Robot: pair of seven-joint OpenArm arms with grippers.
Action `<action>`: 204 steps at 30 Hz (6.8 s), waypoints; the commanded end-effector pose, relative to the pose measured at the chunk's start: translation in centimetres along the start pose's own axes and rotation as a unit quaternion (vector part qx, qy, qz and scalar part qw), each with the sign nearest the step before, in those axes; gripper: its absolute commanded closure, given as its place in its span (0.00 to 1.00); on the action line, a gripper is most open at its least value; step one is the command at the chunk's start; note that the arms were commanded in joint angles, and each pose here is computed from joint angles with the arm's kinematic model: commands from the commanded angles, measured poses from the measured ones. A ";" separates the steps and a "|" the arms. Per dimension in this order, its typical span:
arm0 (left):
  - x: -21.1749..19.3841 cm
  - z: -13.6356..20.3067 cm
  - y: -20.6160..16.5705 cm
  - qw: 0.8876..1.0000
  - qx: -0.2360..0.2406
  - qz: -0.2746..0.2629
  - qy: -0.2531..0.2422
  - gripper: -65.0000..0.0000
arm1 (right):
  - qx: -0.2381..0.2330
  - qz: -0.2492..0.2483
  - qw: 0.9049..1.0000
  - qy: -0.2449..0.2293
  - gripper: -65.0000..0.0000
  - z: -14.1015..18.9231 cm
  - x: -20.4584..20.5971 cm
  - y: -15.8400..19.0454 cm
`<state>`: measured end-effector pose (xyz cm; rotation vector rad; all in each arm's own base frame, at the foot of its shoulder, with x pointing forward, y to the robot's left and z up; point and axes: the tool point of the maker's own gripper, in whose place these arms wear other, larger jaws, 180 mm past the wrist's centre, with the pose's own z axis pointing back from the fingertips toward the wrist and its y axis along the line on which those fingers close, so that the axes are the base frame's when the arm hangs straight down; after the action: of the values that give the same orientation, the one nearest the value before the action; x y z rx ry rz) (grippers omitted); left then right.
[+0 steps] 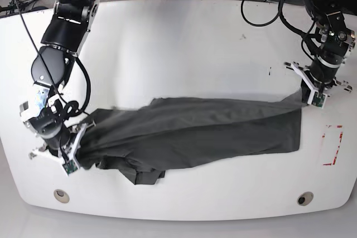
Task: Fold the T-shirt properly
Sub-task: 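Lift and stretch the shirt between both grippers, then lay it flat, then release the shirt with the right gripper and grasp its hem corner, then release with the left gripper and grasp the opposite hem corner, then lift the hem with both grippers and fold it over toward the collar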
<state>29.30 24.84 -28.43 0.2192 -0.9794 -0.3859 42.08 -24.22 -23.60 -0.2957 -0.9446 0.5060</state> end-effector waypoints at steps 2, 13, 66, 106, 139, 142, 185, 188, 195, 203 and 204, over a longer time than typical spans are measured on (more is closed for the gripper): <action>-1.0 0.8 -0.6 1.000 -0.001 0.008 0.003 1.00 | -0.024 0.004 1.000 0.011 1.00 1.5 -1.5 -0.6; -9.8 4.6 -3.0 0.993 -0.028 0.019 0.117 1.00 | -0.003 -0.047 0.992 0.114 1.00 3.5 -11.3 3.0; -15.3 9.3 -0.8 0.981 -0.005 0.025 0.191 0.49 | 0.155 0.018 0.985 0.077 0.40 -4.2 -6.6 13.3; -12.0 6.9 3.3 0.981 0.047 0.041 0.182 0.48 | 0.141 -0.057 0.987 0.046 1.00 -7.6 -7.4 9.2; -6.6 -7.5 10.5 0.972 0.029 0.203 0.118 0.22 | 0.142 -0.061 0.987 0.042 1.00 -7.6 -7.2 9.4; -6.3 -8.8 9.5 0.973 0.012 0.205 0.107 0.22 | 0.142 -0.061 0.987 0.042 1.00 -7.6 -7.2 9.4; -9.6 -11.8 2.1 0.962 -0.102 0.220 0.127 0.96 | 0.134 -0.056 0.989 0.018 1.00 -7.3 -5.3 9.2; -8.5 -11.1 3.1 0.970 -0.085 0.199 0.111 0.99 | 0.127 -0.051 0.991 0.008 1.00 -7.0 -4.6 8.7; -4.0 -8.8 5.7 0.989 -0.040 0.130 0.054 1.00 | 0.105 -0.041 0.993 -0.019 1.00 -6.7 -1.8 6.6; 0.6 -6.2 7.9 0.997 0.003 0.072 0.027 1.00 | 0.074 -0.030 0.995 -0.056 1.00 -6.5 2.4 3.0; 1.5 -5.9 8.0 0.998 0.008 0.063 0.018 1.00 | 0.069 -0.029 0.995 -0.061 1.00 -6.4 3.0 2.4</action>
<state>35.45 31.37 -31.51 0.1237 -0.8579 -0.2270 46.34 -19.88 -30.10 -0.0751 -0.9346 0.5432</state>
